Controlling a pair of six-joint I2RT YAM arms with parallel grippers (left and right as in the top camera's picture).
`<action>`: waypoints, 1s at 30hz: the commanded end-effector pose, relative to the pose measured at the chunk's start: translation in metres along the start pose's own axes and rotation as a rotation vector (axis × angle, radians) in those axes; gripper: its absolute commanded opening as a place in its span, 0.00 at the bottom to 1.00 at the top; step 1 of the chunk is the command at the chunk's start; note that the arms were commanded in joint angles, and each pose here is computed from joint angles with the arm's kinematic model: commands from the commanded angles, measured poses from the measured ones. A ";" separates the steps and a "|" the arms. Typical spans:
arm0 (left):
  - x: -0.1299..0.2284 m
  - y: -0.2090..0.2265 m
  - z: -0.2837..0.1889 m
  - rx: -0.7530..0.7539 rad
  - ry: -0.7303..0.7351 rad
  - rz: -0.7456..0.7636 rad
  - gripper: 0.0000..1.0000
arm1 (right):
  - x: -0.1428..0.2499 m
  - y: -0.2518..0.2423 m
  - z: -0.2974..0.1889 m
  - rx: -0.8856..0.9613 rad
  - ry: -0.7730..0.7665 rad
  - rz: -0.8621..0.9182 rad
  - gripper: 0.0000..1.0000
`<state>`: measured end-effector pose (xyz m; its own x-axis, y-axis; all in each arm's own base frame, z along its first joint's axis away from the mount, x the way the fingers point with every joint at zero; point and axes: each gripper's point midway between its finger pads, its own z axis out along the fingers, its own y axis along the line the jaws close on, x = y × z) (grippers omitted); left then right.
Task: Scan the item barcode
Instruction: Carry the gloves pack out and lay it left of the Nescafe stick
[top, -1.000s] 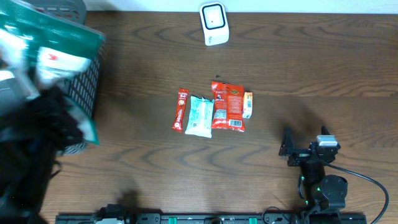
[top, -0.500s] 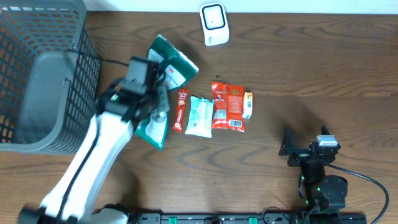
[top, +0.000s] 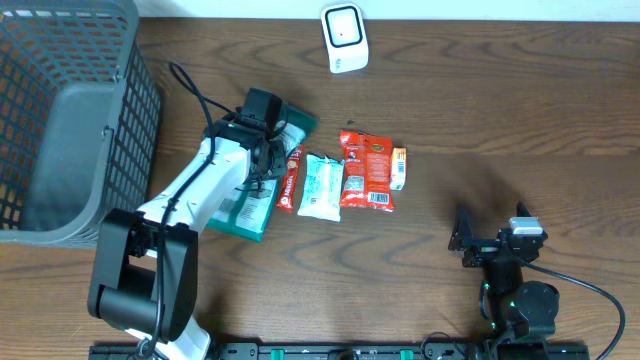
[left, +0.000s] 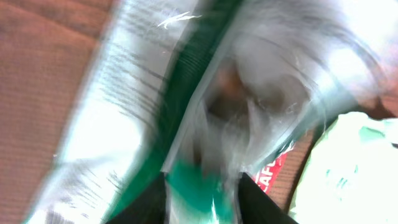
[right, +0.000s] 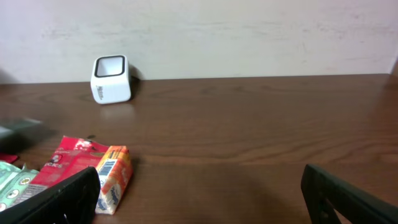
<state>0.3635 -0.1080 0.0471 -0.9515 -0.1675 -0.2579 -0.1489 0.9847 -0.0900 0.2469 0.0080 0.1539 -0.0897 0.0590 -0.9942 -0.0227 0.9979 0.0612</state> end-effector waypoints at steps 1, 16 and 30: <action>-0.006 0.006 -0.001 -0.014 -0.015 -0.013 0.58 | 0.001 -0.002 0.000 0.006 0.001 -0.011 0.99; -0.022 0.014 -0.074 -0.023 -0.160 0.048 0.07 | 0.001 -0.002 0.000 0.006 0.001 -0.011 0.99; 0.022 0.022 -0.056 -0.033 0.010 0.069 0.61 | 0.001 -0.002 0.000 0.006 0.001 -0.011 0.99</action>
<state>0.3287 -0.0867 0.0993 -0.9553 -0.1011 -0.2779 -0.0946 0.9948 -0.0366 0.2469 0.0080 0.1539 -0.0897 0.0590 -0.9942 -0.0227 0.9979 0.0612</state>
